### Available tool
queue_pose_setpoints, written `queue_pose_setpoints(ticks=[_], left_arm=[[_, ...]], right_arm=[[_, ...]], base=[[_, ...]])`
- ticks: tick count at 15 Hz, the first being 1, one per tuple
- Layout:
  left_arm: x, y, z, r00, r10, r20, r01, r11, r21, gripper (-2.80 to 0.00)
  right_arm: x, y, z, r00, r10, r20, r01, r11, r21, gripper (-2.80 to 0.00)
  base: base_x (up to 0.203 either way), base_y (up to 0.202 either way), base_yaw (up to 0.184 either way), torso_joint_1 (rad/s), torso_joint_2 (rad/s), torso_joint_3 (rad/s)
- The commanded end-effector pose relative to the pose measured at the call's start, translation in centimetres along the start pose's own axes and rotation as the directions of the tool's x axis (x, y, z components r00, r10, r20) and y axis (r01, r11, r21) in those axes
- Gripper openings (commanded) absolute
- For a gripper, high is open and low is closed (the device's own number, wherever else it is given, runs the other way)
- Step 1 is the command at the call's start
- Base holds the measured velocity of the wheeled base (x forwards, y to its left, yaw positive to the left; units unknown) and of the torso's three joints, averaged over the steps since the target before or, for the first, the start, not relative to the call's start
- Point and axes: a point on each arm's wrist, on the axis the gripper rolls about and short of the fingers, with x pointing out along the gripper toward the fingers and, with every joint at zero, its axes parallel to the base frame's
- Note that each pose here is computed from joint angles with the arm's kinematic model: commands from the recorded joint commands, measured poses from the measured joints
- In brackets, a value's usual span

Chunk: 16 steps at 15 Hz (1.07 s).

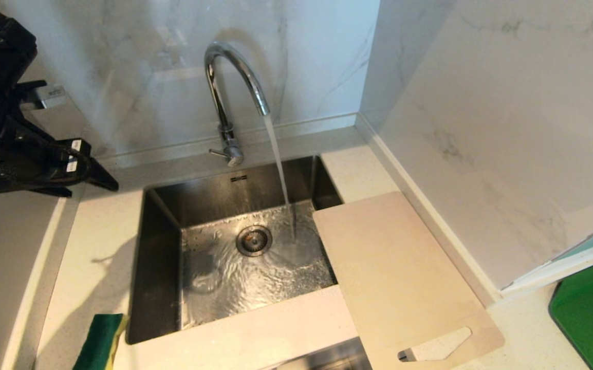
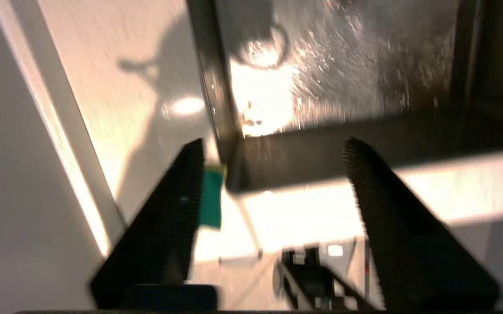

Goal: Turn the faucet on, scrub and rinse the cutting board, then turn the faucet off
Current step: Pick up the cleaning cloth

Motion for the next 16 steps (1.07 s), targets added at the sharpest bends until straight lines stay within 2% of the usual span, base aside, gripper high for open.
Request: queue_pose_setpoints(ticks=[1,4,7,10,13,16], left_arm=[[-1.2,0.8,-2.1,0.999,-0.008,-0.051,0.008,1.000,0.008,-2.80],[-0.5,1.7,-5.6,0.985,0.027,-0.172,-0.020,0.999,0.040,-2.80],[0.0,2.7,-8.6,0.973,0.051,-0.224,-0.041,0.998,0.047,-2.80],[1.5,3.6,-11.3,0.975,0.074,-0.209,-0.064,0.997,0.051,-2.80],[4.1,4.8,-14.7,0.973,0.118,-0.196,-0.102,0.991,0.092,-2.80],[6.3,6.0,-16.8,0.975,0.144,-0.167,-0.134,0.988,0.074,-2.80]], right_arm=[[0.0,0.0,0.0,1.000,0.001,0.001,-0.001,1.000,0.001,-2.80],[0.0,0.0,0.0,1.000,0.001,0.000,-0.001,1.000,0.001,-2.80],[0.0,0.0,0.0,1.000,0.001,0.001,-0.001,1.000,0.001,-2.80],[0.0,0.0,0.0,1.000,0.001,0.000,-0.001,1.000,0.001,-2.80],[0.0,0.0,0.0,1.000,0.001,0.000,-0.001,1.000,0.001,-2.80],[0.0,0.0,0.0,1.000,0.001,0.000,-0.001,1.000,0.002,-2.80]], base=[[0.000,0.000,0.000,0.000,0.00,0.000],[0.000,0.000,0.000,0.000,0.00,0.000],[0.000,0.000,0.000,0.000,0.00,0.000],[0.000,0.000,0.000,0.000,0.00,0.000],[0.000,0.000,0.000,0.000,0.00,0.000],[0.000,0.000,0.000,0.000,0.00,0.000]])
